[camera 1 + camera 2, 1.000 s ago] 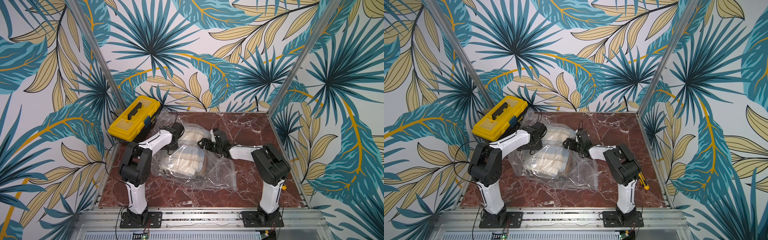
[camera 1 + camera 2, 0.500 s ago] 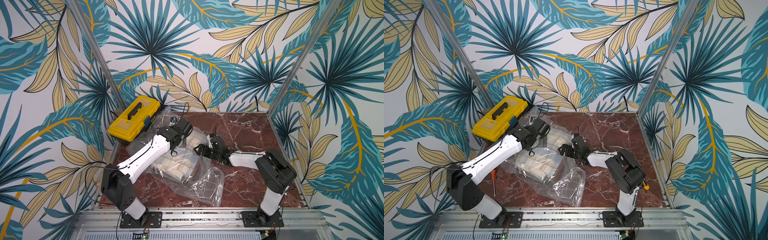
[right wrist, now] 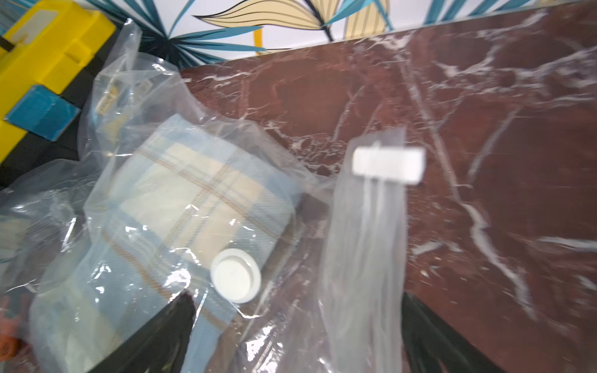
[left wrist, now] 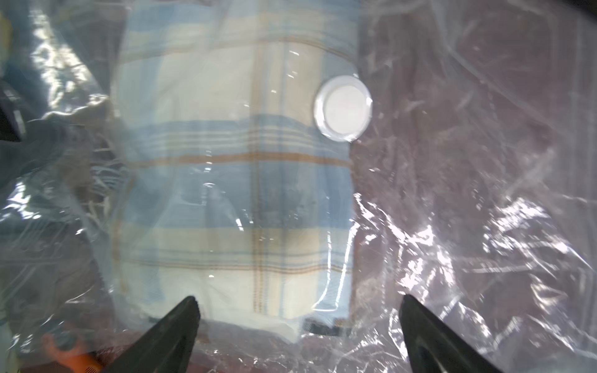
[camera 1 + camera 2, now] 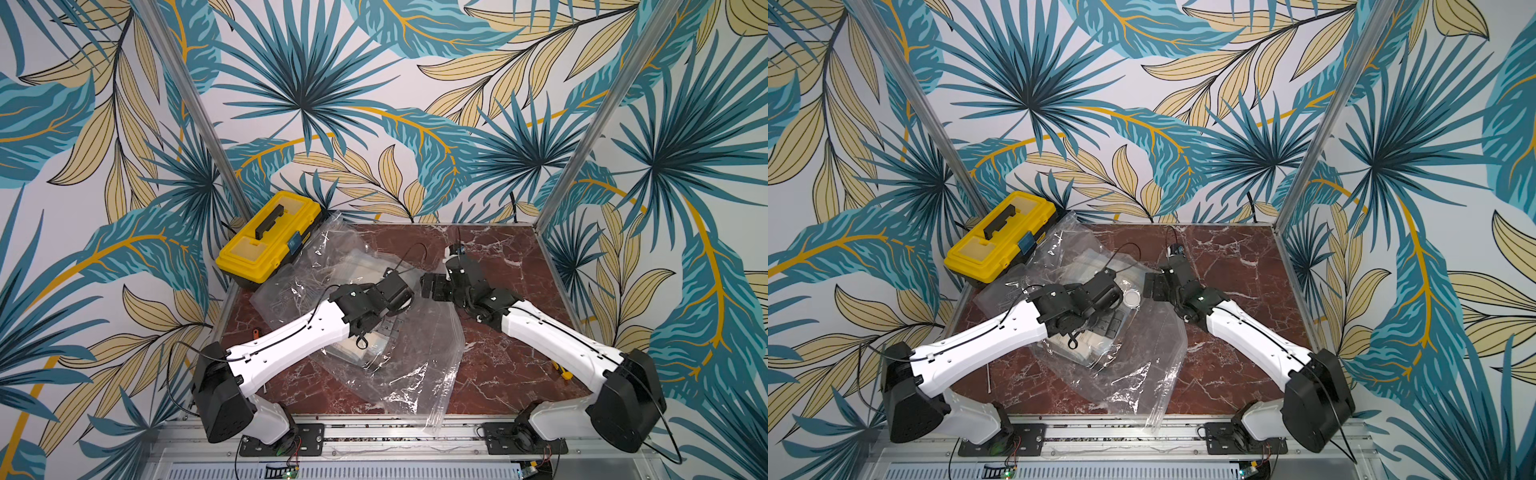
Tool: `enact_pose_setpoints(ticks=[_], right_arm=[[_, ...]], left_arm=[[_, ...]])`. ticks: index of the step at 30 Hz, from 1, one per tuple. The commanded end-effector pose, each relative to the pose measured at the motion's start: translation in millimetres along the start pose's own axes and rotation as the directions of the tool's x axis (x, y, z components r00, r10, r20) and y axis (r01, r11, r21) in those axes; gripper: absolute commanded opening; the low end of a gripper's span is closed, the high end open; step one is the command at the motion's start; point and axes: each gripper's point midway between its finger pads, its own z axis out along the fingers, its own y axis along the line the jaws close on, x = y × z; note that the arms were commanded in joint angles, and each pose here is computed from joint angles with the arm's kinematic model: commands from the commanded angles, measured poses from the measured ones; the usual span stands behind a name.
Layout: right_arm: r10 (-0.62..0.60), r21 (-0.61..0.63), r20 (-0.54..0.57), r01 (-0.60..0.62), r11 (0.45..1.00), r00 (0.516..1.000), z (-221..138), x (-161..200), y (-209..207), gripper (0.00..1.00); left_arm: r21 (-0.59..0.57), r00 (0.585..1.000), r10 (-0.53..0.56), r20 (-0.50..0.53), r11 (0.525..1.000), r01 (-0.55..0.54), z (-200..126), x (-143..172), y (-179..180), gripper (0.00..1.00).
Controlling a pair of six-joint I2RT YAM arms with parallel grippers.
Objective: Take the blanket out of the vacuum bag
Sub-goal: Adjust the vacuum bag at the center of the board.
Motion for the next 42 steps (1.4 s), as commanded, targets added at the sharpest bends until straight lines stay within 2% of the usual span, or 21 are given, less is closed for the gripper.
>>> enact_pose_setpoints(ticks=[1, 9, 14, 19, 25, 32, 37, 42], right_arm=[[-0.059, 0.225, -0.109, 0.082, 0.971, 0.992, -5.1, 32.0, -65.8, 1.00], [0.141, 0.352, -0.118, -0.091, 0.932, 0.983, -14.3, 59.4, -161.6, 1.00], [0.236, 0.388, -0.109, -0.178, 0.904, 0.966, -15.4, 64.2, -195.3, 0.99], [0.357, 0.391, -0.101, -0.293, 0.872, 0.928, -13.9, 68.1, -225.2, 1.00], [0.394, 0.396, -0.105, -0.325, 0.859, 0.913, -14.1, 79.4, -240.1, 0.99], [0.445, 0.396, -0.088, -0.379, 0.836, 0.891, -21.3, 90.6, -256.3, 0.99], [0.475, 0.378, -0.097, -0.409, 0.831, 0.875, -20.0, 96.7, -258.9, 1.00], [0.485, 0.356, -0.097, -0.425, 0.832, 0.869, -18.7, 95.4, -256.9, 1.00]], left_arm=[[0.144, 0.995, 0.062, 0.078, 0.987, -0.072, -3.8, -9.5, -41.3, 0.97], [0.302, 0.978, 0.158, 0.136, 0.934, -0.193, -7.4, -19.2, -120.3, 0.97], [0.255, 0.963, 0.250, 0.097, 0.929, -0.267, 12.6, -12.6, -160.1, 0.97], [0.224, 0.940, 0.337, 0.053, 0.913, -0.340, 24.7, 3.0, -195.9, 0.97], [0.197, 0.924, 0.381, 0.036, 0.904, -0.381, 31.9, 17.4, -217.0, 0.97], [0.167, 0.917, 0.399, 0.023, 0.903, -0.397, 52.2, 24.2, -224.8, 0.97], [0.046, 0.904, 0.427, 0.012, 0.903, -0.427, 76.5, 22.0, -217.0, 0.97], [-0.009, 0.896, 0.444, -0.006, 0.896, -0.444, 94.5, 22.6, -218.1, 0.95]])
